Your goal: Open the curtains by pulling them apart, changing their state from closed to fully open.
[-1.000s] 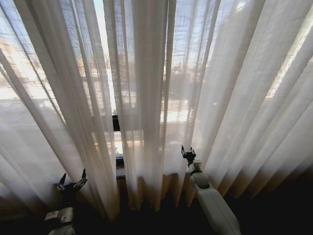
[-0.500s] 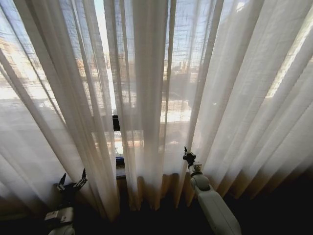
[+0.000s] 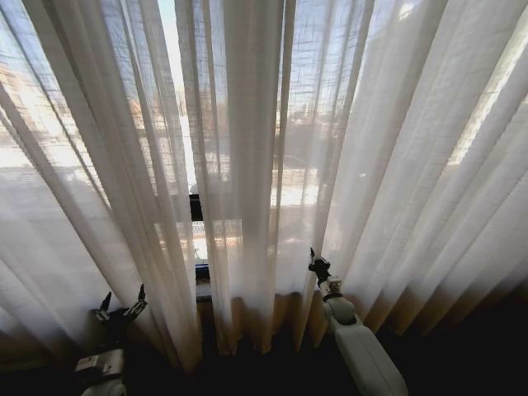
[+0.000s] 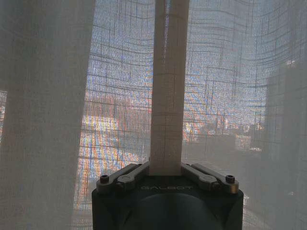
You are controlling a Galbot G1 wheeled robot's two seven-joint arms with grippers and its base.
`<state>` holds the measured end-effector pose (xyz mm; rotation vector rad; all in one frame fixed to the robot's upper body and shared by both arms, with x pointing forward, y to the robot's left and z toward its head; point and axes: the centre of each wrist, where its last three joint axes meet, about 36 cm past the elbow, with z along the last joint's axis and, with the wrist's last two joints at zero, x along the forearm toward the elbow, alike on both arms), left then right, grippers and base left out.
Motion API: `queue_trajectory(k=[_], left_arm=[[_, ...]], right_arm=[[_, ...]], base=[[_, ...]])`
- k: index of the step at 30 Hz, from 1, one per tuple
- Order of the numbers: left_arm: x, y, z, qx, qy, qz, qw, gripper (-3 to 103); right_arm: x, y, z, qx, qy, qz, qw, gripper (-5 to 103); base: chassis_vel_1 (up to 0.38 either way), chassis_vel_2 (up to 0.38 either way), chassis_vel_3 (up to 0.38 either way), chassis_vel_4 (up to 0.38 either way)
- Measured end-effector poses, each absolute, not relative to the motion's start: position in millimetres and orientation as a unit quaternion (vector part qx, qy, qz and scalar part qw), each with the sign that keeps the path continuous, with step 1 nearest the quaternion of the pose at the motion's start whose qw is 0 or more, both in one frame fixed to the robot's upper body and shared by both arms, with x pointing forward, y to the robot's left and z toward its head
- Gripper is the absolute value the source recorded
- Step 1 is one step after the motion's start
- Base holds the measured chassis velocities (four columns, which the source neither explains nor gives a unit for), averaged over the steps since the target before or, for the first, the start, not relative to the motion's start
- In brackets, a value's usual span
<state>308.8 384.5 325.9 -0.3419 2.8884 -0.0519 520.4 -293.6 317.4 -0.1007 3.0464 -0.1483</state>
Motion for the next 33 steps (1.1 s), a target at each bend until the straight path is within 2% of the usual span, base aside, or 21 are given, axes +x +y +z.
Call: queue_trajectory(k=[9,16,33], left_arm=[[309,384,326,-0.117,0.986,-0.018,0.116,100],[309,385,326,-0.117,0.986,-0.018,0.116,100],[309,384,326,-0.117,0.986,-0.018,0.116,100]], right_arm=[[520,-305,319,-0.036,0.997,-0.044,0.042,0],[523,-311,318,-0.037,0.998,-0.040,0.040,0],[522,-324,316,-0.034,0.998,-0.040,0.042,0]], base=[[0.000,0.000,0.000,0.000],[-0.107,-0.119,0.141,0.119],[-0.288,-0.292,0.296,0.292]])
